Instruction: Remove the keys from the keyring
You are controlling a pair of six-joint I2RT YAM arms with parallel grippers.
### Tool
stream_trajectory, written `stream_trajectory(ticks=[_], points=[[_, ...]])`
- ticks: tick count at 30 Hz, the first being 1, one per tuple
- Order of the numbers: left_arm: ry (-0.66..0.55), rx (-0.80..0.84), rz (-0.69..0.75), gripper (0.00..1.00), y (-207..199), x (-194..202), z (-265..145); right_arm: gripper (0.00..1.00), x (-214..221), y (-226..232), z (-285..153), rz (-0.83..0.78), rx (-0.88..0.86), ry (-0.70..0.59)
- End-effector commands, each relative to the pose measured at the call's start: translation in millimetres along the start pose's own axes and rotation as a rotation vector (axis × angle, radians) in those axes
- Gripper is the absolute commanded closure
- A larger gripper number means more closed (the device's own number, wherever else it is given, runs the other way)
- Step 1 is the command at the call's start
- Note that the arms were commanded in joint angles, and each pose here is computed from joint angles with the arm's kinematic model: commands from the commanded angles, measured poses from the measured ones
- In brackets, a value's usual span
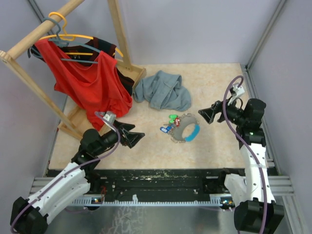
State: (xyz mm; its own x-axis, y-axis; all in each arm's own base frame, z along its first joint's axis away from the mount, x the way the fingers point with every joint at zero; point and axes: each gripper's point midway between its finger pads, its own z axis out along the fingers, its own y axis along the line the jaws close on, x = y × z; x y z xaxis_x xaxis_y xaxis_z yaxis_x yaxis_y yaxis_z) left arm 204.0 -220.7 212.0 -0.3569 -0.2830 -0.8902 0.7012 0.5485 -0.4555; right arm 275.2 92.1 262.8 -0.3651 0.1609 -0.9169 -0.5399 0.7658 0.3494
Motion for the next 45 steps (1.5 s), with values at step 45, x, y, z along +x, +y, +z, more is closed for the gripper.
stream_trajectory(ticks=[45], points=[[-0.167, 0.175, -0.07, 0.08, 3, -41, 106, 0.34, 113, -5, 112, -0.087, -0.151, 0.468]])
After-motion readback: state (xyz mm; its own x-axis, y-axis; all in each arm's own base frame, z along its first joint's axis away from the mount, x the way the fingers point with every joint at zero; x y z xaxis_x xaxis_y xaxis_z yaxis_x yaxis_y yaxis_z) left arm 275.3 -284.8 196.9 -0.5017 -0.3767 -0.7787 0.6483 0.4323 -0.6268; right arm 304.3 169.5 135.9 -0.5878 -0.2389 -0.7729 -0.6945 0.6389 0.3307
